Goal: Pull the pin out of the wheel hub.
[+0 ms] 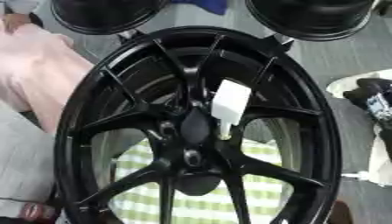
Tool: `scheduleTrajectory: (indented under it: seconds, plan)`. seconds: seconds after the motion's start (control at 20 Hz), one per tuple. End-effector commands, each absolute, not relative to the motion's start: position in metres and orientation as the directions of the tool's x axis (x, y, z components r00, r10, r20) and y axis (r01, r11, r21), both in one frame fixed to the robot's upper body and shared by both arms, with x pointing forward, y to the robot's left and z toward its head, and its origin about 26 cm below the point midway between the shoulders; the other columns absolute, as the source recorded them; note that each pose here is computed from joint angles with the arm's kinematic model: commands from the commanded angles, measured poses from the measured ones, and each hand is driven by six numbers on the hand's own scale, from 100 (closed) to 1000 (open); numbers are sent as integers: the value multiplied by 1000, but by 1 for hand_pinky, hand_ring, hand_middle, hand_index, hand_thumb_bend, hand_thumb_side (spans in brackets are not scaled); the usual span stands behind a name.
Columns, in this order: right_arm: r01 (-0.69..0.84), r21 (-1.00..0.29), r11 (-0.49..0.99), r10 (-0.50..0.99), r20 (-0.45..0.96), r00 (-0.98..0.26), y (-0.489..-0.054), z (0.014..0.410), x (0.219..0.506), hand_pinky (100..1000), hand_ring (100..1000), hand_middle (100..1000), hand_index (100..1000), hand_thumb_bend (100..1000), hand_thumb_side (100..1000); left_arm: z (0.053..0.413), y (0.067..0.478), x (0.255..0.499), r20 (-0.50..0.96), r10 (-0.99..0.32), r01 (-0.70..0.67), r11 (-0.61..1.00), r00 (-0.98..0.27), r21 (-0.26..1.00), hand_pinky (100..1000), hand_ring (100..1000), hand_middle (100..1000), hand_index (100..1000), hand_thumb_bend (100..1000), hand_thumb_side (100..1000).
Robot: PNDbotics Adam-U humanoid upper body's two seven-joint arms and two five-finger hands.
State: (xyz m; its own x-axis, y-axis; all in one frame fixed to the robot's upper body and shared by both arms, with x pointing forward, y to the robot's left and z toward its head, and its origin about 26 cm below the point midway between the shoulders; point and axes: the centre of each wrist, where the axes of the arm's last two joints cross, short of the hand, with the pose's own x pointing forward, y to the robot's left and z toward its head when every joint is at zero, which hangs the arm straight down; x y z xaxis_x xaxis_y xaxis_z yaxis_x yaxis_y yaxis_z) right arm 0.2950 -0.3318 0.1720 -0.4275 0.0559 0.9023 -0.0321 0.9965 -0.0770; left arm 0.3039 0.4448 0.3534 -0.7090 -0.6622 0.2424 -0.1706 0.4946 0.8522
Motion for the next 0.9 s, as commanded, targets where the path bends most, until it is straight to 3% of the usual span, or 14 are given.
scheduleTrajectory:
  seconds: [0.05,0.55,0.7,0.85,0.9]
  plan:
    - [-31,-79,996,56,886,-460,-333,182,292,909,738,565,676,239,389,357,456,298,217,-712,-227,473,-668,851,733,481,287,364,100,373]
    - [-26,-63,998,44,883,-468,-332,183,292,909,738,565,676,239,389,303,467,302,276,-781,-190,445,-561,875,741,496,332,402,100,349]
    - [-26,-60,998,41,882,-470,-331,183,292,909,738,567,676,239,389,293,469,302,284,-799,-193,440,-530,877,773,545,443,520,100,283]
    - [-25,-58,998,39,882,-470,-331,183,292,910,738,567,676,239,389,284,470,301,280,-818,-178,415,-503,892,859,743,721,821,100,143]
    - [-25,-58,998,39,881,-471,-331,183,292,910,738,567,676,239,389,282,471,301,275,-826,-168,400,-492,901,877,785,770,869,100,107]
